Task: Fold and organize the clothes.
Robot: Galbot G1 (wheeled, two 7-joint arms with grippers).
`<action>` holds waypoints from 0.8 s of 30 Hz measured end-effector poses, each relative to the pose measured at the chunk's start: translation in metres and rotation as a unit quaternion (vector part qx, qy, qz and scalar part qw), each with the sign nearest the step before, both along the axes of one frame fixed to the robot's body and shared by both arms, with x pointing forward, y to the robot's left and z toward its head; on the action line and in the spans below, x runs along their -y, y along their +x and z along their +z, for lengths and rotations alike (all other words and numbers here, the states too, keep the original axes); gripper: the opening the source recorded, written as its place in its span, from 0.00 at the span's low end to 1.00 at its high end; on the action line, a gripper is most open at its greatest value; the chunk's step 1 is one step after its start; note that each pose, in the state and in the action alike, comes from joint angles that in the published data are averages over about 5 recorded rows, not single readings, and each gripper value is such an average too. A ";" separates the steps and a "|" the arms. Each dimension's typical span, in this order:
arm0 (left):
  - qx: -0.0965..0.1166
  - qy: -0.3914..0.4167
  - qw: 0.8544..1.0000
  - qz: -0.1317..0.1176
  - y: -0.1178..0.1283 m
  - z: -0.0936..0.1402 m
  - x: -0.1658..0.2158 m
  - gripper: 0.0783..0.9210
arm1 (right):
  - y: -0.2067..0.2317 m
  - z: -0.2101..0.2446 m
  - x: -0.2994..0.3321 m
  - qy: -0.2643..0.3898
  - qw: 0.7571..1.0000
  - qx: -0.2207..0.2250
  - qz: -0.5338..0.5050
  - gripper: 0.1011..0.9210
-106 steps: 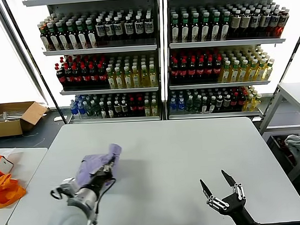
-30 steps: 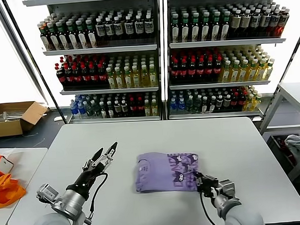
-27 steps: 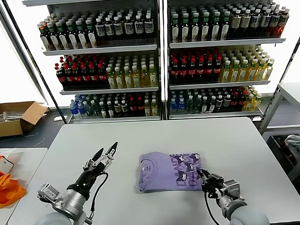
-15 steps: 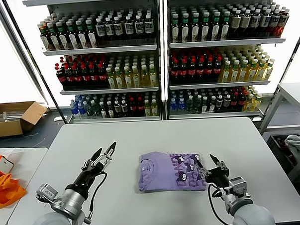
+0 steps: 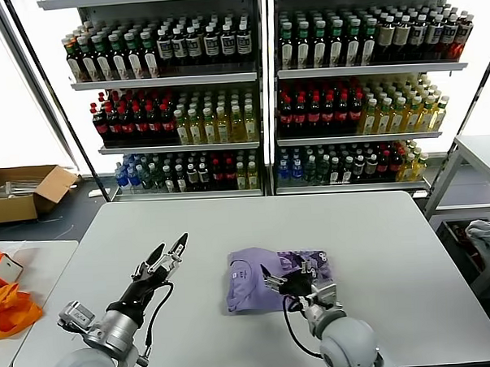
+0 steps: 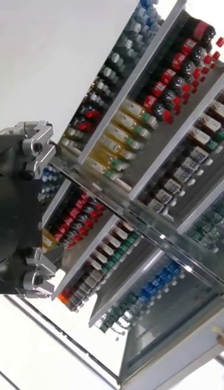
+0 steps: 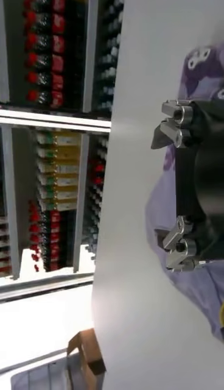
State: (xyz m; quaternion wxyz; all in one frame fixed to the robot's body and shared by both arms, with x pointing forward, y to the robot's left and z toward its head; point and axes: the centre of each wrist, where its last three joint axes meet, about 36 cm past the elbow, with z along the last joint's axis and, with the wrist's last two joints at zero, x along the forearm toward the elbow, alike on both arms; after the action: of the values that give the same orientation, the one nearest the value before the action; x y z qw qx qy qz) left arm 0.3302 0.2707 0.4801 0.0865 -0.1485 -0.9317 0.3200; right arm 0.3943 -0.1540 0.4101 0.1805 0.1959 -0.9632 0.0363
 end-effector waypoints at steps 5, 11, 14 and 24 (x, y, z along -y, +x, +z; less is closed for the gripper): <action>-0.002 -0.002 1.000 0.002 0.003 -0.003 0.001 0.88 | 0.009 -0.013 -0.013 -0.033 0.999 -0.008 0.013 0.88; -0.004 -0.003 1.000 -0.002 0.006 -0.006 0.004 0.88 | 0.014 -0.018 -0.017 -0.065 0.998 -0.005 0.025 0.88; -0.003 -0.002 1.000 -0.002 0.008 -0.007 0.005 0.88 | 0.014 -0.018 -0.016 -0.072 0.997 0.001 0.026 0.88; 0.010 0.019 1.000 -0.001 0.010 -0.003 -0.006 0.88 | 0.005 0.008 0.007 -0.026 0.996 0.084 0.006 0.88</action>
State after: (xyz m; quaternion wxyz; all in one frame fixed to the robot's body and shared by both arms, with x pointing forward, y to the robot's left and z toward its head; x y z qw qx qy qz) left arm 0.3404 0.2765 0.4768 0.0806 -0.1506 -0.9383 0.3006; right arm 0.3992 -0.1614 0.4181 0.1035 0.1933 -0.9725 0.0784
